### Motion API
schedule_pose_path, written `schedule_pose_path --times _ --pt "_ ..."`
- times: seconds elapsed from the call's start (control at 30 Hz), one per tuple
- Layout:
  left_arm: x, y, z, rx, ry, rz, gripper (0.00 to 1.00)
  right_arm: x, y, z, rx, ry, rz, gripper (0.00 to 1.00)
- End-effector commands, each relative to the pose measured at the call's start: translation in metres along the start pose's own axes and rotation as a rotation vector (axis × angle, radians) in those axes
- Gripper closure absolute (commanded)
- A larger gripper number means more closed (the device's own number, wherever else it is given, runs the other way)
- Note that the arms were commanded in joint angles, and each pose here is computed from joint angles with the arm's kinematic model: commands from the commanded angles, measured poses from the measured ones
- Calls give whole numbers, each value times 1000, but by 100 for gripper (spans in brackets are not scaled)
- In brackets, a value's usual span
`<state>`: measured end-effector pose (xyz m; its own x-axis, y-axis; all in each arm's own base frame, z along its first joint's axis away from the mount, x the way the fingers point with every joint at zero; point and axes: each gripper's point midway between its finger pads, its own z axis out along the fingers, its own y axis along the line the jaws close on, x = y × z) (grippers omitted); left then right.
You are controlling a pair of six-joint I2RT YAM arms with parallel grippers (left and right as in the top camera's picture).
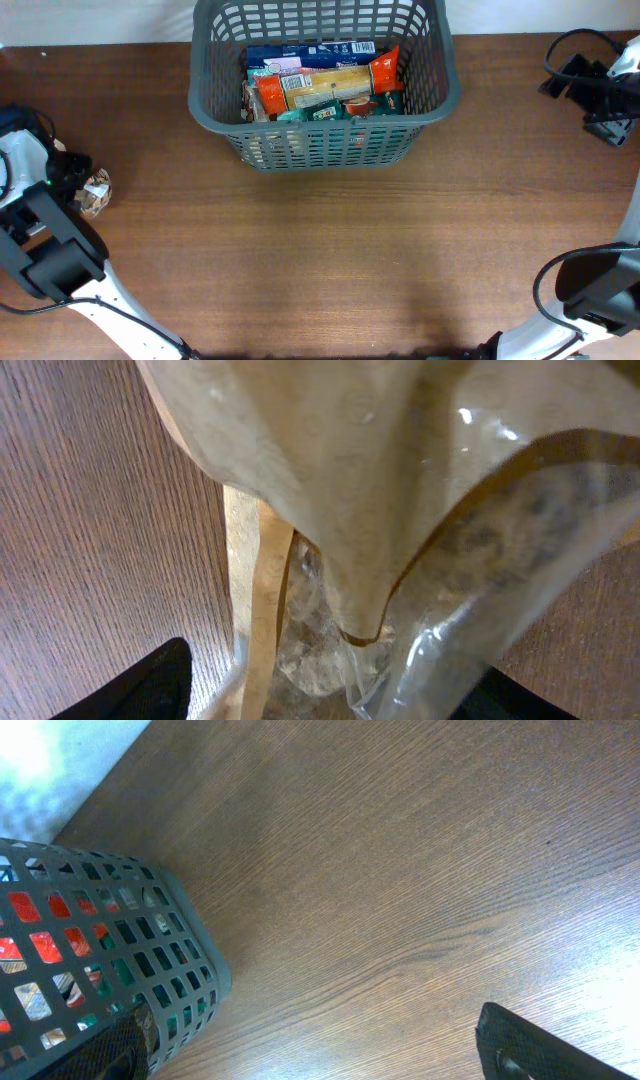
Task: Pack container
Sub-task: 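Grasp the clear wrapped pastry with the left gripper and lift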
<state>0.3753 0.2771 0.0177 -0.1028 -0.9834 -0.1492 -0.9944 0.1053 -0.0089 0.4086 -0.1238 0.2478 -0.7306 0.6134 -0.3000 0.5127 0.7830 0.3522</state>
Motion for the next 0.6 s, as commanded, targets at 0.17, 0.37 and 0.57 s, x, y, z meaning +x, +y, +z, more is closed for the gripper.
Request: schedule_pose_path --times 0.17,0.37,0.57 --pt "-2 2 6 -11 -12 53 42 1 1 -3 -6 -4 4 1" --pt "0 5 19 -35 -2 81 41 1 1 -3 -5 -4 4 1" --pt "11 4 37 -34 55 126 41 1 1 -3 -5 -5 4 1"
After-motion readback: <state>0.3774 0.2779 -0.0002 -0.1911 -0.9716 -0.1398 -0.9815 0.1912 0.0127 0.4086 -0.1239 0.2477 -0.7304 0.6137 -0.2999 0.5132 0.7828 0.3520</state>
